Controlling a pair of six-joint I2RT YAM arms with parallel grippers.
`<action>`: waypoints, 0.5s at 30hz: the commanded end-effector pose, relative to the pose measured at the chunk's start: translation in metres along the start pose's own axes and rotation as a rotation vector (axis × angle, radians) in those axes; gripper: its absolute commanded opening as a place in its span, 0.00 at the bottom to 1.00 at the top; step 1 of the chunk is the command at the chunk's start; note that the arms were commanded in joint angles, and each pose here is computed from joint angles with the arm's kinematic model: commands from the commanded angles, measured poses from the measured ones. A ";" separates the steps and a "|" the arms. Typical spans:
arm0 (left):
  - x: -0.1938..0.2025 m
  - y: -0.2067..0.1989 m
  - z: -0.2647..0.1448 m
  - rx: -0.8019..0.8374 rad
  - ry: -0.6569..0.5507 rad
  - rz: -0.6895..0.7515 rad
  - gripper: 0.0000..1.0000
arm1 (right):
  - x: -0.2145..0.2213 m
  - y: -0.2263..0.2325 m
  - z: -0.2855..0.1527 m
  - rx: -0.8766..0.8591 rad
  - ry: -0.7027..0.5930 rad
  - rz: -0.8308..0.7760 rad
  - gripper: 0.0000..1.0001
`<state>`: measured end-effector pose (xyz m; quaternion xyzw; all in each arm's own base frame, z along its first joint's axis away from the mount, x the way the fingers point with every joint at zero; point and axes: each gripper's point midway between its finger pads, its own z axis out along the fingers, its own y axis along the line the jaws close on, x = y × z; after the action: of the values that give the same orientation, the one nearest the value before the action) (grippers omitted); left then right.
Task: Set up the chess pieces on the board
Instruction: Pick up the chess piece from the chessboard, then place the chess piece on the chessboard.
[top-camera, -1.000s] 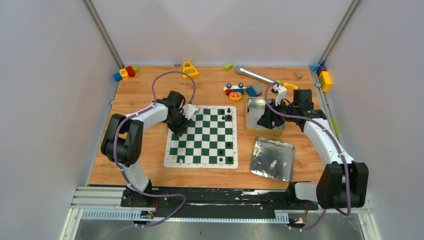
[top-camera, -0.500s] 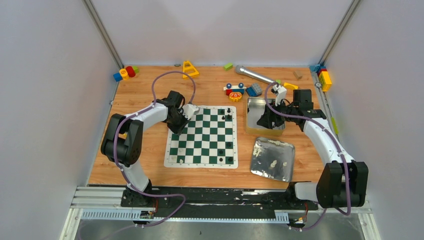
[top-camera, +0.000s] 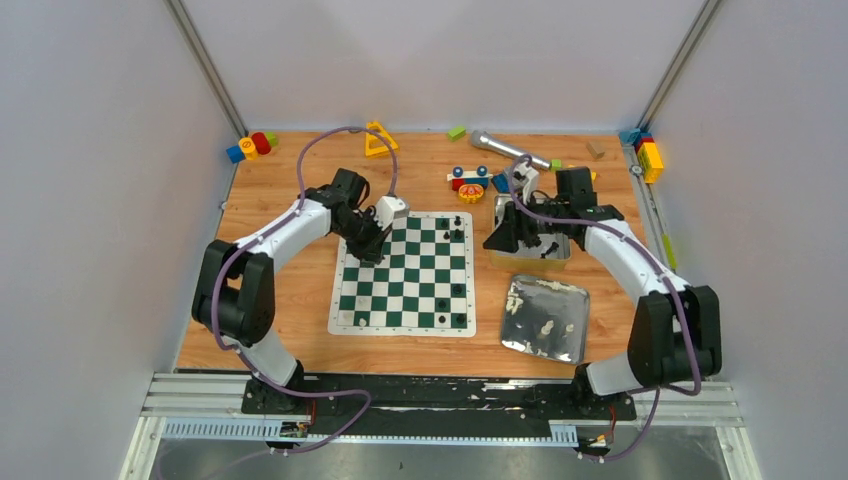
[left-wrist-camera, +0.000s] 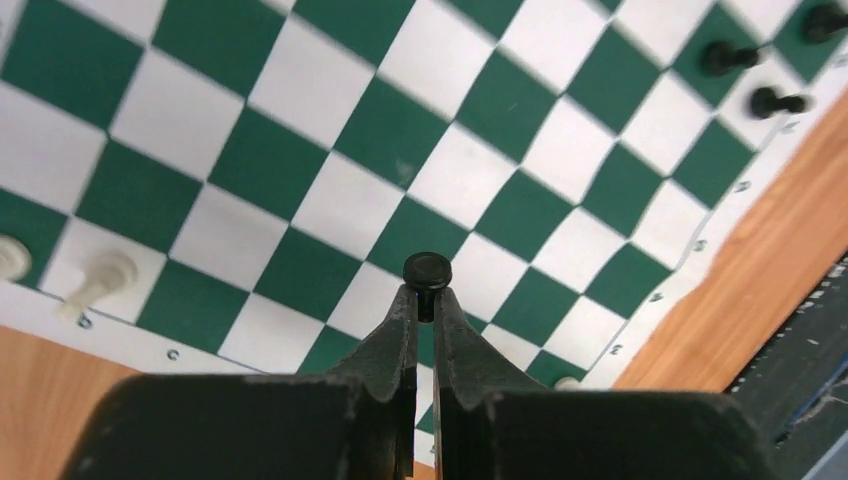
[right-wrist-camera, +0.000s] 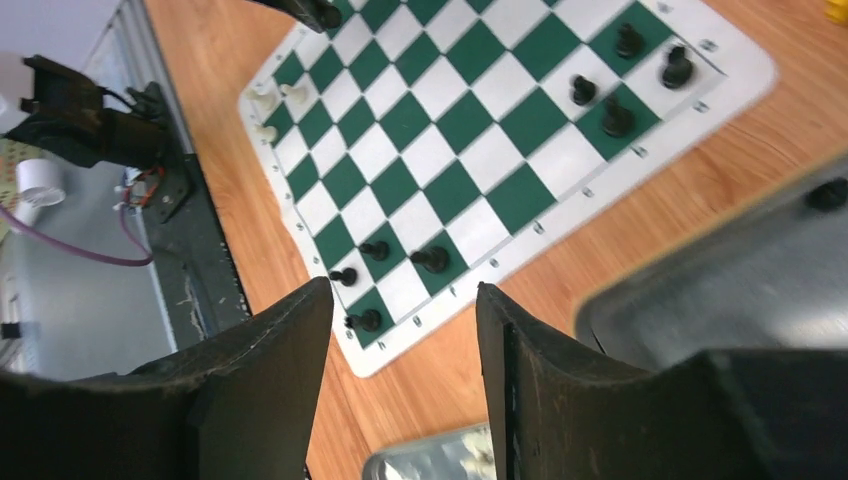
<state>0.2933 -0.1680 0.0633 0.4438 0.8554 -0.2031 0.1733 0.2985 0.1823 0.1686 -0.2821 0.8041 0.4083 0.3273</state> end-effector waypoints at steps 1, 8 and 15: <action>-0.061 -0.046 -0.037 0.106 -0.199 0.183 0.00 | -0.029 0.037 0.032 -0.223 -0.029 -0.043 0.56; -0.096 -0.097 -0.047 0.154 -0.287 0.343 0.00 | -0.027 0.074 0.075 -0.422 0.061 -0.012 0.59; -0.103 -0.117 -0.048 0.150 -0.308 0.403 0.00 | -0.027 0.088 0.091 -0.499 0.111 0.076 0.57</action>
<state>0.2462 -0.2667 0.1533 0.5733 0.7188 -0.2893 0.2664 0.2758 0.2952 0.1673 -0.3367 0.7350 0.5567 0.1910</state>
